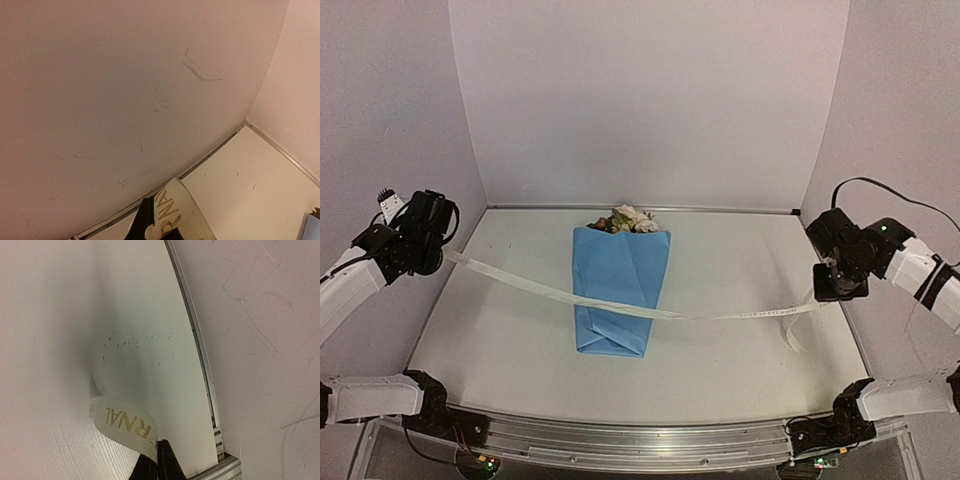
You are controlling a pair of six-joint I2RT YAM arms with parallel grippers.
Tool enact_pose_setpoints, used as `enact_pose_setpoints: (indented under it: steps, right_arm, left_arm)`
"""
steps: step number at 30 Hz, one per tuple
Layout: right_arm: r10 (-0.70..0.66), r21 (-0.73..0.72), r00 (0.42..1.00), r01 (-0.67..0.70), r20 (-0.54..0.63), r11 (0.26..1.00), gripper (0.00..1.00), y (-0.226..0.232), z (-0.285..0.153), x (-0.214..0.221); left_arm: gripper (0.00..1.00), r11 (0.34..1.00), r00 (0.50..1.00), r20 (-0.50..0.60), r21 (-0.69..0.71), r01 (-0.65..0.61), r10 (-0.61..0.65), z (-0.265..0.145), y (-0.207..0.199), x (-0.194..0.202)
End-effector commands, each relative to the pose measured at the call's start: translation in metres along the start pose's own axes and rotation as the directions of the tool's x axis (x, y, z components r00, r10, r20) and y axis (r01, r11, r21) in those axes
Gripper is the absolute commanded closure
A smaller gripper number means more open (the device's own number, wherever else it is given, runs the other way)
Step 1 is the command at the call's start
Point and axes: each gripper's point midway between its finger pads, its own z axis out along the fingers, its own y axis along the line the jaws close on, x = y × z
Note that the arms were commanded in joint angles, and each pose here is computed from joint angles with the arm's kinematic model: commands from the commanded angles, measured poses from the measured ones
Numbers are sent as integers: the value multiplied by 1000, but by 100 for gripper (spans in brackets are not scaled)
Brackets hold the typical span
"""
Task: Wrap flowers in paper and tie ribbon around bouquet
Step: Straighten the ribbon at the center of the board, then place the ribbon on the folded bouquet.
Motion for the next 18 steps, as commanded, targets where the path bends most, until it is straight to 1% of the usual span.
enact_pose_setpoints:
  steps: [1, 4, 5, 6, 7, 14, 16, 18]
  right_arm:
    - [23, 71, 996, -17, -82, 997, 97, -3, 22, 27]
    - [98, 63, 989, -92, -110, 994, 94, 11, 42, 40]
    - [128, 63, 985, -121, -113, 991, 91, 14, 48, 43]
    - [152, 66, 982, -145, -113, 987, 85, 17, 54, 46]
    - [174, 64, 978, -167, -116, 984, 82, 19, 59, 49]
    - [329, 77, 930, -321, -165, 944, 75, 20, 86, 67]
    - [343, 55, 923, -339, -173, 939, 70, 24, 89, 68]
    - [307, 21, 934, -308, -183, 951, 62, 32, 90, 63]
  left_arm:
    - [100, 1000, 997, -71, -22, 11, -12, 15, 5, 35]
    - [100, 998, 991, -130, -65, 26, -34, 32, 12, 61]
    - [100, 996, 988, -149, -79, 32, -44, 37, 15, 69]
    - [100, 995, 985, -166, -89, 33, -47, 41, 17, 76]
    - [100, 994, 983, -177, -103, 37, -55, 45, 19, 82]
    - [100, 983, 966, -237, -172, 66, -107, 60, 35, 109]
    - [100, 980, 961, -249, -181, 78, -123, 60, 37, 116]
    - [100, 976, 956, -256, -198, 90, -141, 60, 41, 122]
